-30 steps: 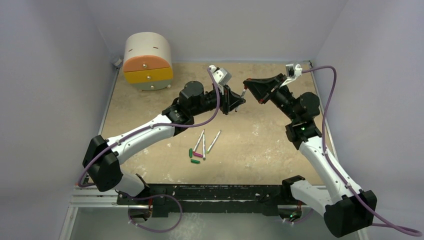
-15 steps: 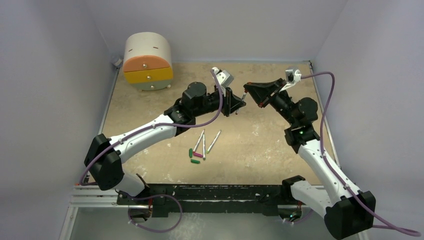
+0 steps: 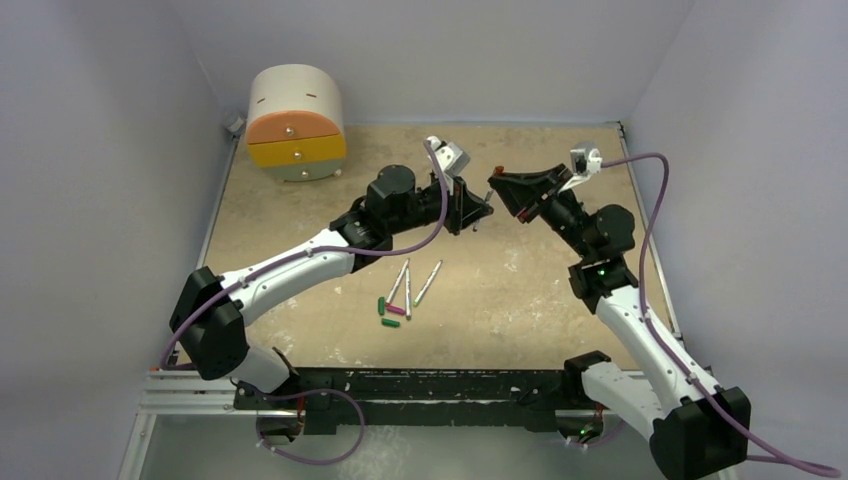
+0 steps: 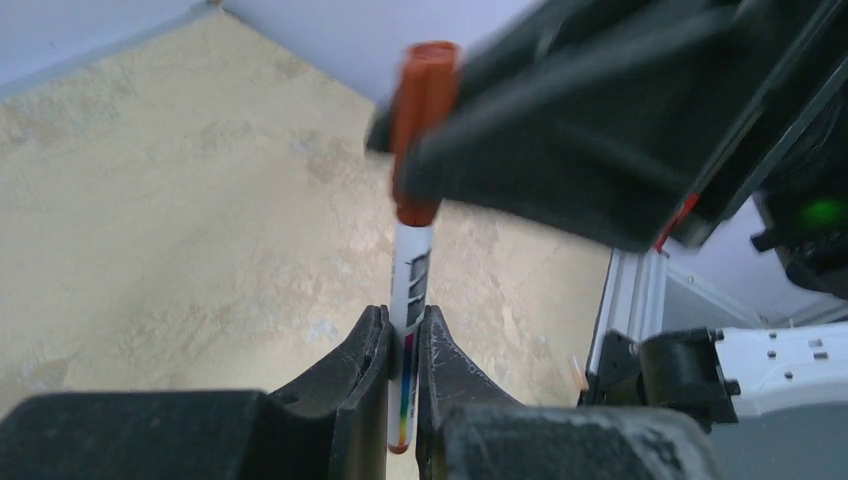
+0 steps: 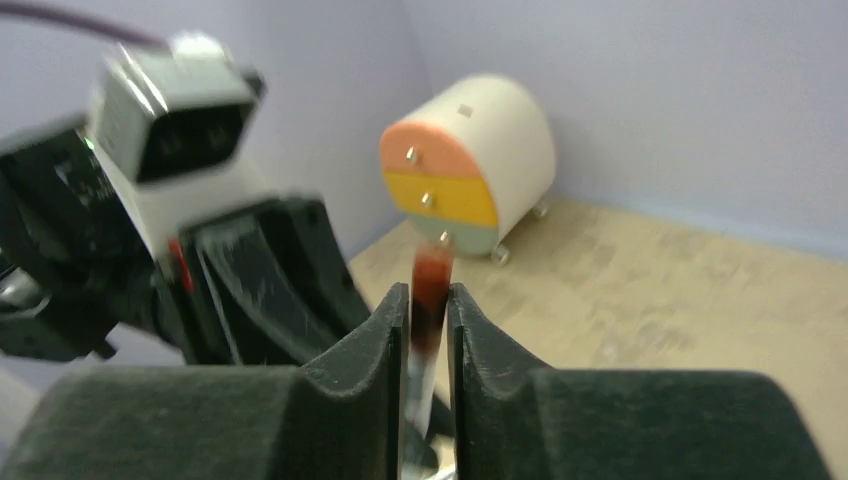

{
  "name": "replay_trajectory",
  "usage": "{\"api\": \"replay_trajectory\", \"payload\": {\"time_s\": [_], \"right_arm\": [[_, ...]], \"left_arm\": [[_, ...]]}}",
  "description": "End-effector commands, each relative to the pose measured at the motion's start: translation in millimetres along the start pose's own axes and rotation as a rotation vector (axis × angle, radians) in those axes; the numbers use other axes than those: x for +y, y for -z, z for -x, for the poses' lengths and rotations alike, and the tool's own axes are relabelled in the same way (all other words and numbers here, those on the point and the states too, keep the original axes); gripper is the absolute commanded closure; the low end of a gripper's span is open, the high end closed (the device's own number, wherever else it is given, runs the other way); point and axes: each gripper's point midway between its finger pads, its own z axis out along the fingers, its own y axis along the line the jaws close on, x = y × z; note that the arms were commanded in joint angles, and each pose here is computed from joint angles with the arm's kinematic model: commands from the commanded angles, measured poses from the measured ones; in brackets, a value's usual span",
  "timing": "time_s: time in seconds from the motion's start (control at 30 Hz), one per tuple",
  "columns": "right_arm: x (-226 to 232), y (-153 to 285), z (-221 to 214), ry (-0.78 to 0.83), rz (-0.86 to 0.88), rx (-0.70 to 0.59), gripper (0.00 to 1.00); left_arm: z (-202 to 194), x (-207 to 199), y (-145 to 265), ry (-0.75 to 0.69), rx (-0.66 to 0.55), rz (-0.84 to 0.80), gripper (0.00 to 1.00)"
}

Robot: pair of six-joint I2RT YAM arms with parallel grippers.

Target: Insert the pens into the pen caps

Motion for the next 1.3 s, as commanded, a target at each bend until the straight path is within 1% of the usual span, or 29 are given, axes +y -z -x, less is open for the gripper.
{"api": "replay_trajectory", "payload": {"time_s": [0.0,0.03,0.1,0.17,0.27,0.37,0.47,0.6,0.67,0.7,0.73,0.83,0.9,1.17,1.27], "right_arm": [[27.3,21.3,-65.3,-0.12,0.107,0.281,0.7],[29.6,18.4,-56.3,-0.107,0.111,0.262,0.64],[33.5,12.7,-40.2,-0.101,0.112,0.227,0.6],[32.5,7.4,-17.6,-0.076,0.077,0.158,0.61],[44.4,6.9,20.6,-0.042,0.088,0.024,0.62],[48.3,7.2,31.6,-0.019,0.088,0.005,0.62],[41.2,7.5,25.4,-0.013,0.058,0.024,0.63],[23.0,9.1,7.4,-0.016,-0.016,0.073,0.75],[17.1,10.4,1.6,-0.014,-0.039,0.085,0.86],[14.1,10.7,-1.3,-0.012,-0.049,0.089,0.9],[11.3,10.7,-4.0,-0.012,-0.058,0.094,0.91],[2.3,9.4,-13.3,-0.007,-0.084,0.121,0.92],[-2.2,7.1,-20.1,-0.011,-0.088,0.137,0.92],[-13.5,-1.2,-45.0,-0.024,-0.077,0.204,0.91],[-15.1,-4.5,-50.4,-0.028,-0.064,0.219,0.91]], "left_arm": [[186.7,-30.9,44.4,-0.123,-0.59,-0.022,1.0],[177.8,-29.4,42.6,-0.121,-0.564,-0.023,1.0],[155.1,-22.2,39.5,-0.104,-0.511,-0.01,1.0],[131.6,-15.5,39.9,-0.076,-0.469,0.0,1.0],[92.5,-5.6,46.5,-0.037,-0.395,0.027,1.0],[62.5,12.9,57.8,-0.016,-0.341,0.118,1.0],[40.4,35.6,67.8,-0.014,-0.286,0.24,1.0],[15.5,79.0,73.2,-0.03,-0.165,0.463,1.0],[2.5,104.8,74.4,-0.035,-0.085,0.579,1.0],[-0.5,117.6,74.3,-0.04,-0.048,0.632,1.0],[-9.4,133.7,77.0,-0.039,-0.003,0.703,1.0],[-39.1,181.6,92.0,-0.021,0.133,0.895,1.0],[-61.6,207.5,104.8,-0.003,0.203,0.988,1.0],[-111.6,255.7,155.8,0.081,0.343,1.161,1.0],[-127.5,270.1,170.7,0.118,0.396,1.193,1.0]]}}
